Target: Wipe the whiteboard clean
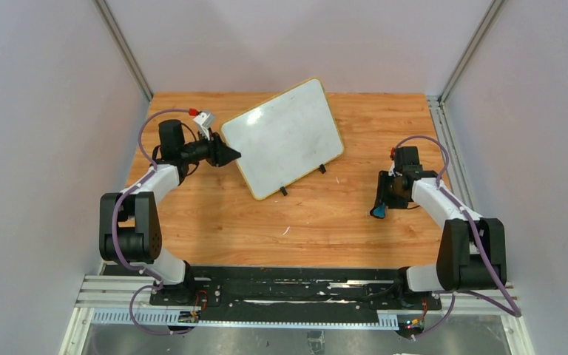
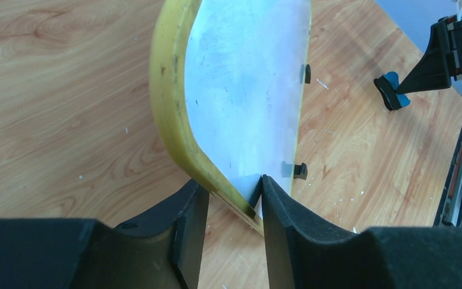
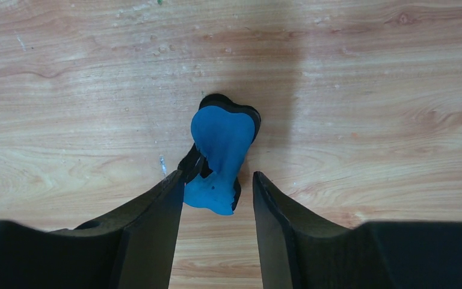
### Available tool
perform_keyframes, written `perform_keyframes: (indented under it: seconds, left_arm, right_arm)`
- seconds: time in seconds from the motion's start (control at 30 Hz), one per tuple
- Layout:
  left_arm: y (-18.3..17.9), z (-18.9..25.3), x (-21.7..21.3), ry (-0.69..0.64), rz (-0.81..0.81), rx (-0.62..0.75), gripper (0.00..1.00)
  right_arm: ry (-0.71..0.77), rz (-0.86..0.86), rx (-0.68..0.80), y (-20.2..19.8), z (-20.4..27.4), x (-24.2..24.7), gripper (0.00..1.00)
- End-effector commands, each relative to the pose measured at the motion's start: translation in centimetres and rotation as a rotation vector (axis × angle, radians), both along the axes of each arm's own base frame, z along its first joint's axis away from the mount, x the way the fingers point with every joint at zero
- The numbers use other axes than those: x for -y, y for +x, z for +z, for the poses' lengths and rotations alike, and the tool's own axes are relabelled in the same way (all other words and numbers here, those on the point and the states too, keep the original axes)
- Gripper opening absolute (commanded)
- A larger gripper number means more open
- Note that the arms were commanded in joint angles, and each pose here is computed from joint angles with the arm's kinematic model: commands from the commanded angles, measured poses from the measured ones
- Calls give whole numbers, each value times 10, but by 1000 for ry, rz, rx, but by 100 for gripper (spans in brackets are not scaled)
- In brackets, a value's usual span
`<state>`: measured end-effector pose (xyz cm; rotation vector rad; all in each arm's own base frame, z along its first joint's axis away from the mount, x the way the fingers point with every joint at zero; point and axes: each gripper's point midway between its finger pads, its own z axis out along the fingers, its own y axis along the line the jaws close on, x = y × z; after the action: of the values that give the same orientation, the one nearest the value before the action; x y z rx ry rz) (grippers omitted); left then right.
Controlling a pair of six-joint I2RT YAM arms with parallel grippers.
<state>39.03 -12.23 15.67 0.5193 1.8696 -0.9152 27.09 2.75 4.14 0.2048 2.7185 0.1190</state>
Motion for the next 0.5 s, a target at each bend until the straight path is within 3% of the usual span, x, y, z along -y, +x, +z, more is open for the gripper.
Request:
perform_keyframes:
  seconds: [0.0, 0.2, 0.47]
  left_arm:
    - [-3, -25, -8, 60, 38, -49, 42]
    - [-10, -10, -3, 31, 10, -29, 51]
    - [-32, 21, 6, -11, -50, -2, 54]
  right_arm:
    - [7, 2, 13, -2, 1, 2, 47]
    - [10, 2, 2, -3, -2, 2, 47]
    - [3, -2, 9, -3, -1, 3, 47]
